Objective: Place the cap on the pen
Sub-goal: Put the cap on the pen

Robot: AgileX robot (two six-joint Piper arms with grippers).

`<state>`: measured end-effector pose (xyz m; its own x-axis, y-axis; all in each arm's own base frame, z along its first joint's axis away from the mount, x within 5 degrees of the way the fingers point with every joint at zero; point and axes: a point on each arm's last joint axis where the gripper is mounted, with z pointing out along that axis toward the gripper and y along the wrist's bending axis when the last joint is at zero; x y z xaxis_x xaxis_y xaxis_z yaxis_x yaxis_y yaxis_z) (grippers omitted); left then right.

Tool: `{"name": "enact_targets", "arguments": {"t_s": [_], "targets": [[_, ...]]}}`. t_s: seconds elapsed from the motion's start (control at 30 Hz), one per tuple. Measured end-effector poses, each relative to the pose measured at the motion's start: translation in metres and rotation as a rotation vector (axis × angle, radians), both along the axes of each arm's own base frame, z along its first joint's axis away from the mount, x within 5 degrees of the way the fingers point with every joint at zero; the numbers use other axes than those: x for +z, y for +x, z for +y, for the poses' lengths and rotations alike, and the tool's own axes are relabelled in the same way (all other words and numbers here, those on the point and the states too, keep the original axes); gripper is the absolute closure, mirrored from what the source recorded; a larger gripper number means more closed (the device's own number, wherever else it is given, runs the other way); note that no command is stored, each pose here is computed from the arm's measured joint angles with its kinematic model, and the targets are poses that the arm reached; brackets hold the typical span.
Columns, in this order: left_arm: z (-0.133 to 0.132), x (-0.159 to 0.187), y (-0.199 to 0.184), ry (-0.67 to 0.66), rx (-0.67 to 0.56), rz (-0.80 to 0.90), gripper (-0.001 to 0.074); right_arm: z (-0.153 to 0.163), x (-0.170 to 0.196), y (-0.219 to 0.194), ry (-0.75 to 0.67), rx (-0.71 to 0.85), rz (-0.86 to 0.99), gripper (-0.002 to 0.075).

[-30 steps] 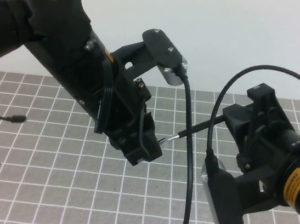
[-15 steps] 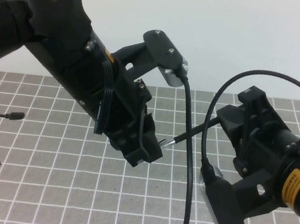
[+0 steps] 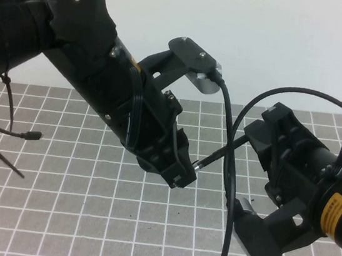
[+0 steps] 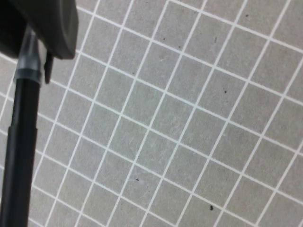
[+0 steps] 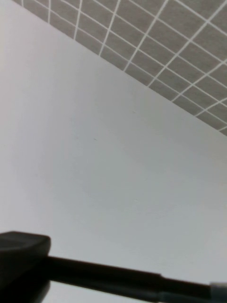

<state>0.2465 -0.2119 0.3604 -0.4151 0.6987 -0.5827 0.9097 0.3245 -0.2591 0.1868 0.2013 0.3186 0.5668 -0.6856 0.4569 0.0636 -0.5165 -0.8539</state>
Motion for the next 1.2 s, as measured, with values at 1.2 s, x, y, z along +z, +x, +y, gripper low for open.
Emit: {"name": "enact_targets", "arguments": {"t_s": [1.2], "targets": [[-0.004,-0.009,0.004,0.041,-0.048,0.055,0.0656,0.019,-0.011,-0.009,0.024,0.113,0.087,0.0666]]}}
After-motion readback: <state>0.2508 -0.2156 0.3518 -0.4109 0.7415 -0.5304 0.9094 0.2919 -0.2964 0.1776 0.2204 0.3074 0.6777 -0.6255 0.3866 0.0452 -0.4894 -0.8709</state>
